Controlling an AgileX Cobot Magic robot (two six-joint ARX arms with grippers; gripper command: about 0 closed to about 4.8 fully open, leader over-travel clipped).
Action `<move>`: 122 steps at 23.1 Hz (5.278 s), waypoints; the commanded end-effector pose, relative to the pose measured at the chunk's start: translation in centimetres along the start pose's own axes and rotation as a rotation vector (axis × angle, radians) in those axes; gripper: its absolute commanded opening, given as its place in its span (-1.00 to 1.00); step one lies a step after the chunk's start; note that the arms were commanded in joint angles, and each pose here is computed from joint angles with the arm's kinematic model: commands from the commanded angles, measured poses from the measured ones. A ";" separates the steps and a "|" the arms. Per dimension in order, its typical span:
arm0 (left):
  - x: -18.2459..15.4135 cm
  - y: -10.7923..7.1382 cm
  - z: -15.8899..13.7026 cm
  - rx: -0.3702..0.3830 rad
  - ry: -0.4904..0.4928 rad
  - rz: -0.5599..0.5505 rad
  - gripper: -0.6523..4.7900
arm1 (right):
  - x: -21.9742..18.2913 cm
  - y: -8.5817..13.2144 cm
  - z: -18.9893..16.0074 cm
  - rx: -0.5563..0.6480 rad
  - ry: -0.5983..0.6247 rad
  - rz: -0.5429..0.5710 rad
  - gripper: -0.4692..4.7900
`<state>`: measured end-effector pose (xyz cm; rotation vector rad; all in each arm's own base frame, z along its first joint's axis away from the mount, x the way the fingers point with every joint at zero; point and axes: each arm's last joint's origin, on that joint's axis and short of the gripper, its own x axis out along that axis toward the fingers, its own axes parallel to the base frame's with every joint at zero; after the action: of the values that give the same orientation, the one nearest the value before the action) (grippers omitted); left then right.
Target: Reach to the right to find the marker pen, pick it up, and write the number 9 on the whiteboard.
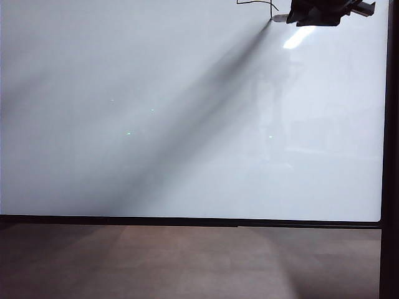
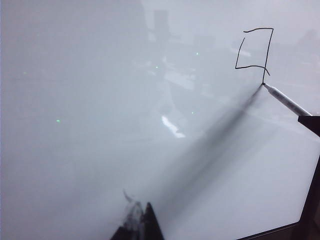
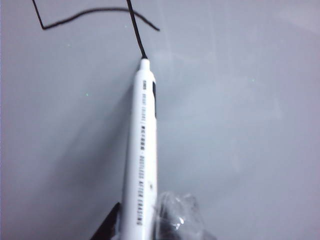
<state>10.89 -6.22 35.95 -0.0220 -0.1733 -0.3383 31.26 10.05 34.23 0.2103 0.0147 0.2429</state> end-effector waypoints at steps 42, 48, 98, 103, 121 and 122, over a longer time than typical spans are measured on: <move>-0.1 0.0 0.4 -0.009 -0.027 -0.002 -0.78 | 1.2 3.9 -1.6 0.063 -0.017 0.156 -0.85; -0.1 0.0 0.4 -0.009 -0.027 -0.002 -0.78 | 1.2 3.9 -1.6 0.058 0.002 0.152 -0.85; -0.1 0.0 0.3 -0.007 -0.018 -0.002 -0.78 | -0.1 -1.3 -1.5 0.067 0.009 -0.058 -0.85; 0.0 0.0 0.3 -0.007 -0.016 -0.002 -0.78 | -0.2 -1.1 -0.6 0.071 -0.050 -0.033 -0.84; 0.0 0.0 0.3 -0.008 -0.021 -0.002 -0.78 | -3.7 2.6 2.1 0.046 -0.106 0.094 -0.85; -0.1 0.0 0.3 -0.008 -0.024 -0.002 -0.78 | -4.4 2.5 2.6 0.038 -0.109 0.082 -0.85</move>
<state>10.88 -6.21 35.96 -0.0225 -0.1743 -0.3378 27.18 11.18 36.41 0.2700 -0.0732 0.3263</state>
